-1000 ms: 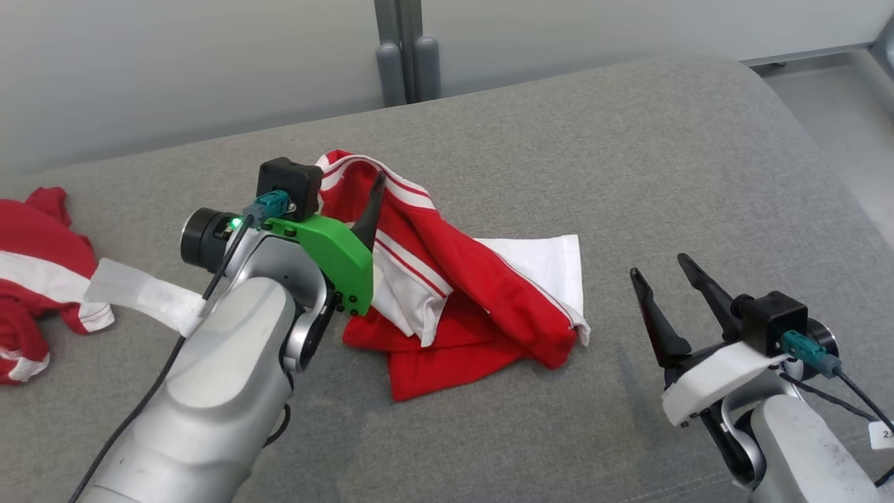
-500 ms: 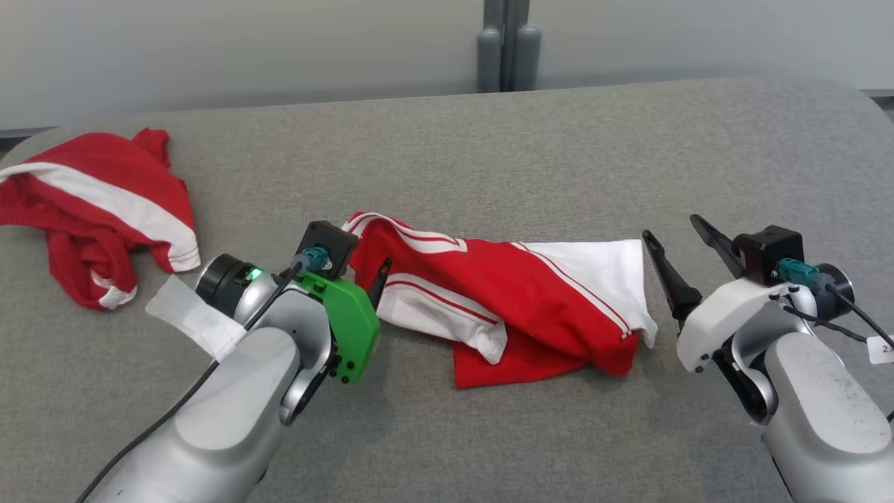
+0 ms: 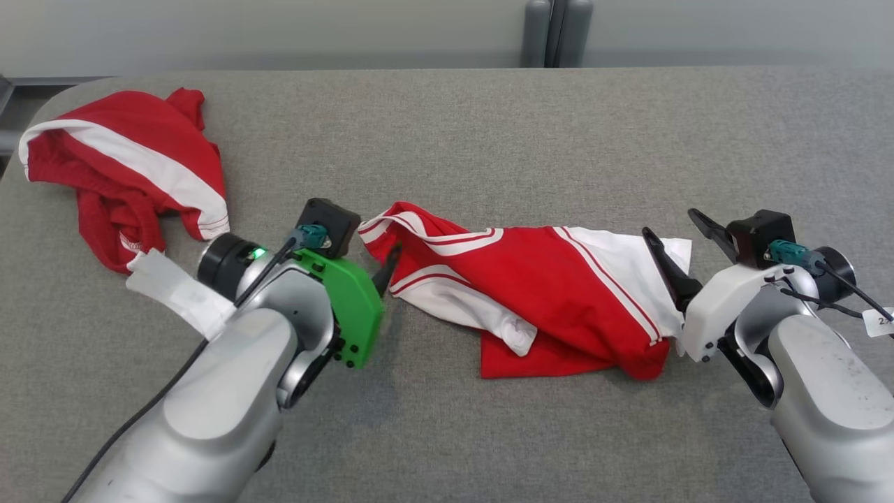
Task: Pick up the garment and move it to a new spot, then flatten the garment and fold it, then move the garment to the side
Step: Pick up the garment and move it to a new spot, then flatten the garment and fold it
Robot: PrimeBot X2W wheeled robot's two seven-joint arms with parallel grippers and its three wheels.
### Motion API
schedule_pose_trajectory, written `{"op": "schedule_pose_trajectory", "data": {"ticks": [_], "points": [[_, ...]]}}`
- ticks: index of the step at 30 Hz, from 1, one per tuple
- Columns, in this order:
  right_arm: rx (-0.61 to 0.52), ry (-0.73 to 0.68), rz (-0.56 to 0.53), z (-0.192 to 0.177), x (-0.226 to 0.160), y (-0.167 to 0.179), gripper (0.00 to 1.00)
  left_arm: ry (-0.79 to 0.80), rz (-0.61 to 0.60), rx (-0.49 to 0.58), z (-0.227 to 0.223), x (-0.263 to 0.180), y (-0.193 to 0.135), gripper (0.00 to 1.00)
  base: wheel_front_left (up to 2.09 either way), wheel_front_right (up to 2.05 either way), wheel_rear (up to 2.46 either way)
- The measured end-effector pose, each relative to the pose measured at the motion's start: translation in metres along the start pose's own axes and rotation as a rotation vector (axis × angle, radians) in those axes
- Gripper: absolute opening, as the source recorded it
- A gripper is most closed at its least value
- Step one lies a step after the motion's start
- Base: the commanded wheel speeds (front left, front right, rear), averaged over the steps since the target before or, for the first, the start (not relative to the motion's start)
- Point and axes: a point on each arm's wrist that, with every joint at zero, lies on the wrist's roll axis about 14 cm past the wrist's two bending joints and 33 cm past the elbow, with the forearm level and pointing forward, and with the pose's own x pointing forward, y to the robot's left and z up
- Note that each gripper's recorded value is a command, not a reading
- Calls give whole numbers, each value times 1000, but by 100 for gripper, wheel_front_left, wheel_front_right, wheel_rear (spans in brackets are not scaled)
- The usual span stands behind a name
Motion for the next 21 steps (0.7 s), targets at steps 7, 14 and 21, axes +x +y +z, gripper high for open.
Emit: {"op": "schedule_pose_trajectory", "data": {"ticks": [7,14,21], "points": [[-26,117,-11,-30,0,-17,100,-90,-81,-56,24,-2,-32,100,0,0,0],[-39,282,4,-72,1,-20,100,-101,-107,-120,18,-11,-50,100,0,0,0],[55,340,15,-92,13,-12,100,-76,-75,-220,-2,-21,-50,100,0,0,0]]}}
